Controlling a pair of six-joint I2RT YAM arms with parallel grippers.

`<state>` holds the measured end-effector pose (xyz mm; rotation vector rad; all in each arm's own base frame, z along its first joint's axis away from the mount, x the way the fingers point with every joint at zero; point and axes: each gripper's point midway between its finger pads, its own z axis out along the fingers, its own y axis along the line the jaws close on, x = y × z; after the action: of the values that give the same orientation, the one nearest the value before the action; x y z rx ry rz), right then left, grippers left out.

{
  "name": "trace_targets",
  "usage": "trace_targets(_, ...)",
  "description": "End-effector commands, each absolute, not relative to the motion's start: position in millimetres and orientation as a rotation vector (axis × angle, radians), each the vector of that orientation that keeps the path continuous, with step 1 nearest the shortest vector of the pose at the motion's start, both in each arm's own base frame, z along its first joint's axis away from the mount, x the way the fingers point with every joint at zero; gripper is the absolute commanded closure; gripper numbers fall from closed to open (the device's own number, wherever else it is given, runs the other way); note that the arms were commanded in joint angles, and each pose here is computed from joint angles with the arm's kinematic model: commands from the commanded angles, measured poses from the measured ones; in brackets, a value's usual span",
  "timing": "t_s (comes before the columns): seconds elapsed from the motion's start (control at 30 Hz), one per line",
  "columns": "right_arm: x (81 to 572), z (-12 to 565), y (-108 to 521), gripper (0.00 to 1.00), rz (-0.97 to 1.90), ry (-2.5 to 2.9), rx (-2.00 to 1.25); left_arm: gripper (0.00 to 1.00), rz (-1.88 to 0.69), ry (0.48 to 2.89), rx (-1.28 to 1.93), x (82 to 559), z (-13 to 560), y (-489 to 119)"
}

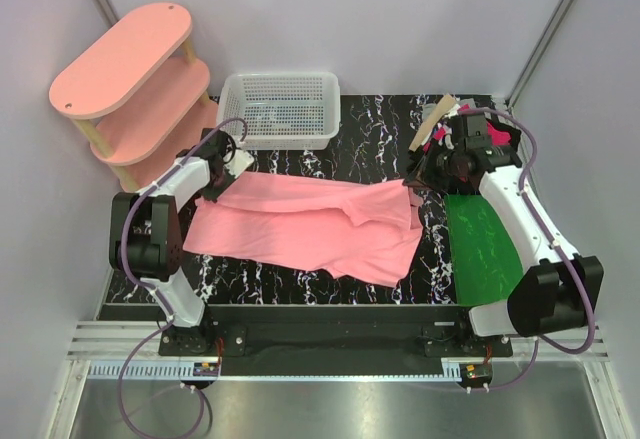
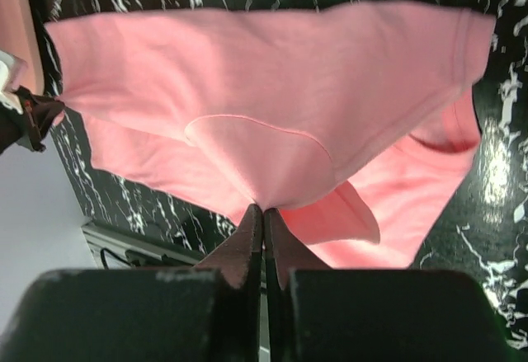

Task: Fold and stack the t-shirts
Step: Fold the tshirt

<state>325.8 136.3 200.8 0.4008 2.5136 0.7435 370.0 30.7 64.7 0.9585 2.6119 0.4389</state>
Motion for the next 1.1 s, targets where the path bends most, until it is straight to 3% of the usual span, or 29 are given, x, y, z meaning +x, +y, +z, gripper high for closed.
trace_targets(0.0,315,190,138,1.00,0.760,2.530,0.401,1.00,0.466,2.475,0.890,392,89,28)
trace_targets(0.1,318,176,138,0.98,0.754,2.560,0.420,1.00,0.467,2.484,0.877,397,87,28)
trace_targets(0.2,324,153,135,0.83,0.708,2.610,0.440,1.00,0.470,2.491,0.879,399,83,28)
trace_targets(0.27,325,139,132,0.57,0.669,2.637,0.457,0.88,0.483,2.510,0.891,397,77,30)
trace_targets(0.3,326,128,127,0.36,0.625,2.659,0.478,0.79,0.488,2.515,0.896,396,74,31)
trace_targets(0.4,330,122,119,0.19,0.548,2.656,0.493,0.69,0.521,2.516,0.906,392,68,36)
trace_targets(0.43,331,123,116,0.17,0.528,2.647,0.494,0.63,0.540,2.526,0.908,387,64,39)
trace_targets(0.47,332,125,113,0.17,0.505,2.640,0.495,0.50,0.553,2.513,0.899,389,65,40)
trace_targets(0.53,333,135,107,0.15,0.447,2.601,0.481,0.38,0.573,2.508,0.888,387,67,43)
trace_targets(0.57,331,138,106,0.15,0.429,2.596,0.472,0.22,0.576,2.504,0.875,387,70,43)
trace_targets(0.63,328,150,107,0.15,0.415,2.569,0.430,0.11,0.569,2.485,0.832,385,80,41)
trace_targets(0.83,298,163,150,0.25,0.450,2.568,0.226,0.05,0.421,2.327,0.830,367,129,-12)
trace_targets(1.0,318,133,143,0.26,0.333,2.624,0.281,0.04,0.262,2.218,0.919,369,163,-86)
trace_targets(1.07,335,121,141,0.27,0.332,2.640,0.330,0.04,0.231,2.240,0.972,373,151,-102)
